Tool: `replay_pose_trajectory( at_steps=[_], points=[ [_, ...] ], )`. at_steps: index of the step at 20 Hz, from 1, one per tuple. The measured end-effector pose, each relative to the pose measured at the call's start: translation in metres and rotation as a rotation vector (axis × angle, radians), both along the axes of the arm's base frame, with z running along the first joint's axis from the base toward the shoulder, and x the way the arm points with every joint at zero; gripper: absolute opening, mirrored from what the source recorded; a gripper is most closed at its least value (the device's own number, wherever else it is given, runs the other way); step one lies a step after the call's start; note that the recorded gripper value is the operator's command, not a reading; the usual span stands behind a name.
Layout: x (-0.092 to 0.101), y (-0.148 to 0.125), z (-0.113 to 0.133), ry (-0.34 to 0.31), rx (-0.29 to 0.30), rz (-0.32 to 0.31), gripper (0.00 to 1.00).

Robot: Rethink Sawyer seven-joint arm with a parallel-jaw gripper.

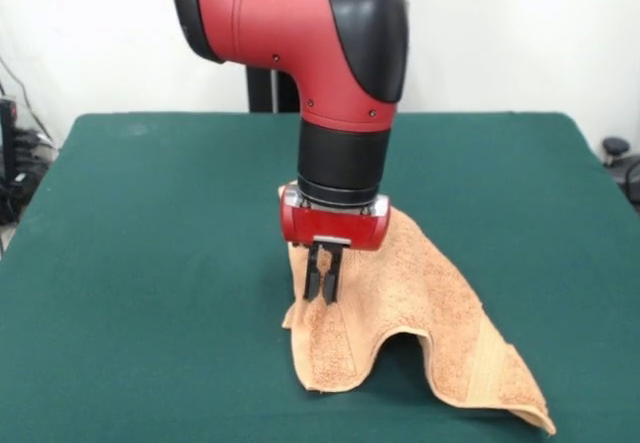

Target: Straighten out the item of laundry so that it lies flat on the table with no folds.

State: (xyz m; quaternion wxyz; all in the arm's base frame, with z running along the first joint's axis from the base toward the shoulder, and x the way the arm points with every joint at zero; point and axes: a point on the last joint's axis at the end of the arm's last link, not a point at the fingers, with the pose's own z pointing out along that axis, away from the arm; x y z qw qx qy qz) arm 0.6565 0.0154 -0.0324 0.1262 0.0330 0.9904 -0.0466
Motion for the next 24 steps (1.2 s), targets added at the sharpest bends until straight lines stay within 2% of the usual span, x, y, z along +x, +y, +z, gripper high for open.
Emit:
replay_pose_trajectory(
  at_steps=[5,10,12,16,19,21,24],
  points=[
    [0.003,0.000,0.007,-0.010,-0.005,0.002,0.00],
    [0.007,-0.013,0.031,-0.037,-0.028,0.005,0.00],
    [0.005,-0.030,0.050,-0.054,-0.053,0.014,0.00],
    [0.001,-0.052,0.067,-0.066,-0.082,0.018,0.00],
    [-0.008,-0.079,0.082,-0.072,-0.113,0.016,0.00],
    [-0.018,-0.102,0.089,-0.067,-0.137,0.012,0.00],
    [-0.026,-0.120,0.090,-0.063,-0.153,0.009,0.00]
  ],
)
